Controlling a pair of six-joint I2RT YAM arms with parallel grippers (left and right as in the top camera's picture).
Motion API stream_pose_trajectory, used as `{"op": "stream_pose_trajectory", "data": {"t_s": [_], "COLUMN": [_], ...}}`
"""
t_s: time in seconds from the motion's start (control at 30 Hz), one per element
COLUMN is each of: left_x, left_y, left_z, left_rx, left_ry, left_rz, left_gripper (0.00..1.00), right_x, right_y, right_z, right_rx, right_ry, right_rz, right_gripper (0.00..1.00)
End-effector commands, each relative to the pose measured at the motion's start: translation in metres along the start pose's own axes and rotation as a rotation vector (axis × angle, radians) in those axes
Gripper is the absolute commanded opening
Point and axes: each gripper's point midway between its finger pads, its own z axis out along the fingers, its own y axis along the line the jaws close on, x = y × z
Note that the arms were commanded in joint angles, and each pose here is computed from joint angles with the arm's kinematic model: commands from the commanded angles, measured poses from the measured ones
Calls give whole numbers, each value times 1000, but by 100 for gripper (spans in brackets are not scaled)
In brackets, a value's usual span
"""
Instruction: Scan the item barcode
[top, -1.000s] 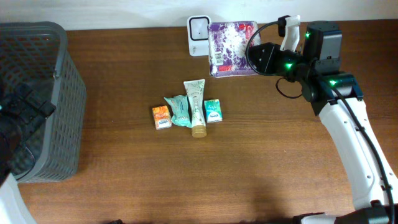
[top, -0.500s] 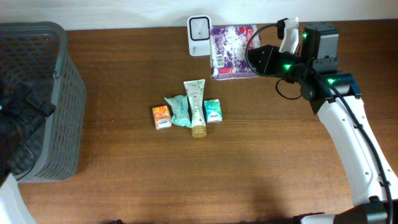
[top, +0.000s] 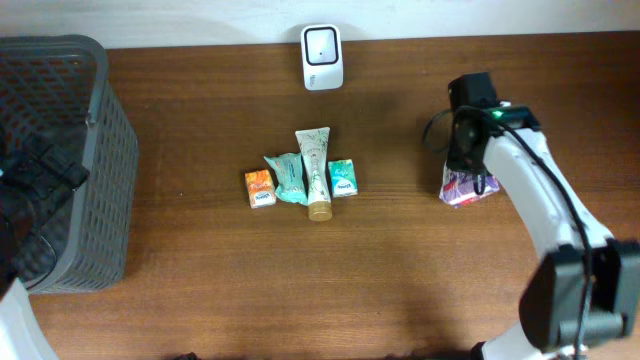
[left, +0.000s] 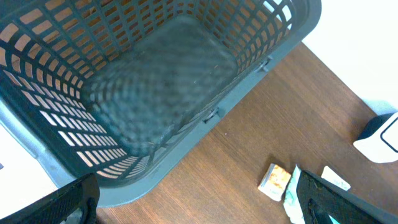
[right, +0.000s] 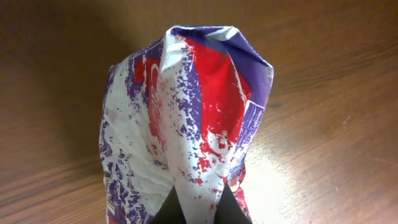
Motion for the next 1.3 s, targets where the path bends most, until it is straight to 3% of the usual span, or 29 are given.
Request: {"op": "stream_pose_trajectory", "data": {"t_s": [0.0,0.07,0.1,0.2,0.3,0.37,0.43,0.5,0.6,0.67,0.73,0.77,0.83,0.9,1.1,1.17,1.27], "left_x": [-1,-1,-1,-1,-1,-1,-1,-1,-1,-1,-1,-1,-1,-1,-1,-1,-1], "left_y": [2,2,2,2,2,2,2,2,2,2,2,2,2,2,2,2,2], "left_z": [0,0,0,0,0,0,0,0,0,0,0,0,0,0,0,0,0], "left_rx": [-7,-7,-7,-7,-7,-7,-7,-7,-7,-7,-7,-7,-7,-7,-7,-7,-7], "left_ry": [-2,-2,-2,-2,-2,-2,-2,-2,-2,-2,-2,-2,-2,-2,-2,-2,-2], "left_rz": [-13,-13,-13,-13,-13,-13,-13,-13,-13,-13,-13,-13,-13,-13,-13,-13,-13], "left_gripper": [99,99,99,99,99,99,99,99,99,99,99,99,99,99,99,99,99], "right_x": [9,15,17,24,28,19,7,-19,-50,-53,-51,-48,-36,-25,21,29,33], "right_y": [5,25,42,118,181,194,192,171,116,72,41,37,55,65,94,103,126], "right_z": [19,20,16,-6,-49,-76,-96,-113,-90,-52,-20,-6,1,13,63,67,53], "right_rx": [63,8,-53,-352,-595,-669,-688,-659,-533,-475,-448,-511,-776,-884,-910,-912,-976], "right_ry": [38,53,54,39,-4,-27,-49,-94,-104,-38,39,90,152,222,445,471,472], "right_rz": [-54,-87,-102,-205,-277,-292,-298,-286,-183,-172,-113,-93,-170,-170,-203,-227,-252], "right_gripper": [14,36,41,45,75,93,100,99,97,83,78,74,74,75,66,50,8]}}
